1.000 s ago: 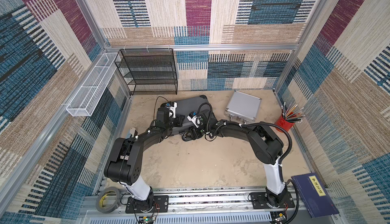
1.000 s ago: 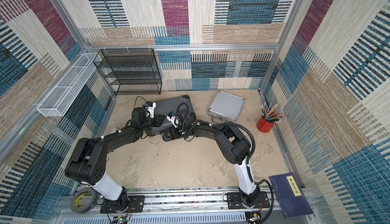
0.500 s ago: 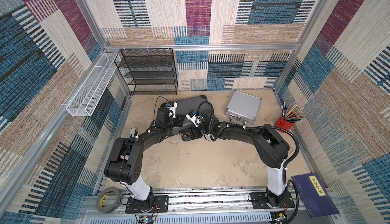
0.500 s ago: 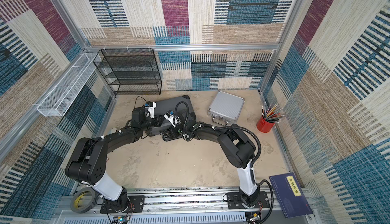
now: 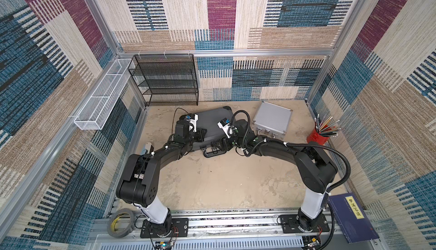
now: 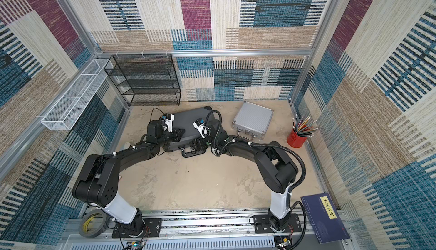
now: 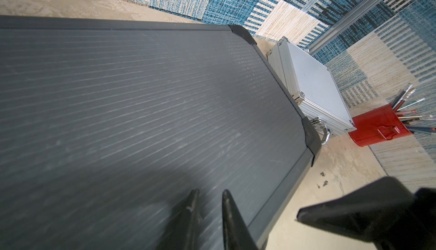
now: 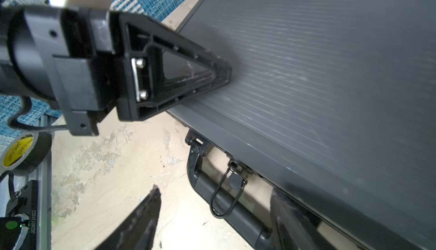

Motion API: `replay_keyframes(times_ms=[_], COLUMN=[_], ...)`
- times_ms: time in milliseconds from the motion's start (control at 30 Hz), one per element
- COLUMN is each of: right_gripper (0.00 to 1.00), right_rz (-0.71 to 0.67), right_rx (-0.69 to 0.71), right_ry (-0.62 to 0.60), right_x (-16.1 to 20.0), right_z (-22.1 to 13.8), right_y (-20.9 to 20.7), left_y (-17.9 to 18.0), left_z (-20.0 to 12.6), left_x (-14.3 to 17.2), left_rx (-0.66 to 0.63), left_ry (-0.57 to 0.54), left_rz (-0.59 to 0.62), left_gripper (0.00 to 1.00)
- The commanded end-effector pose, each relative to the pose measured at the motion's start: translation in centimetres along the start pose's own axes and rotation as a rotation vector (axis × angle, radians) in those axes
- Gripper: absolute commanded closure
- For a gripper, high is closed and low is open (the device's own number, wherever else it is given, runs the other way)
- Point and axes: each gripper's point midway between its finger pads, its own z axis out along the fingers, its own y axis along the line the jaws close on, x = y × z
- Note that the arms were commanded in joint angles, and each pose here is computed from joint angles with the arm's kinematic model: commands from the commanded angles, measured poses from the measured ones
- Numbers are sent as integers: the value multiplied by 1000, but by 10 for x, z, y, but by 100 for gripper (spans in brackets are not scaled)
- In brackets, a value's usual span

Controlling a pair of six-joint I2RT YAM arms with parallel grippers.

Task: Open the poker set cases
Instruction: Open the case lid on the poker set case.

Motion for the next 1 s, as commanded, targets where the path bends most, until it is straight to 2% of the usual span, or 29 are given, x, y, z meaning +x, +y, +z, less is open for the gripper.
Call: replay_keyframes(times_ms=[0,533,967], right_gripper=[26,19,15], right_rz=[57,240,323], right_rx=[-29,13,-14], right_ry=[-64,-155,-176], right_x=[-17,-32,-30], right_z=[-16,-66,-79], right_y=[-5,-76,-99], left_y=[27,17,19], left_z=[-8,-39,-103], left_x=[65,18,-33], left_rx=[-125,-162,-229], left_ry=[235,113,-65], left_rz=[-108,-52,-31], left_gripper=[78,77,71])
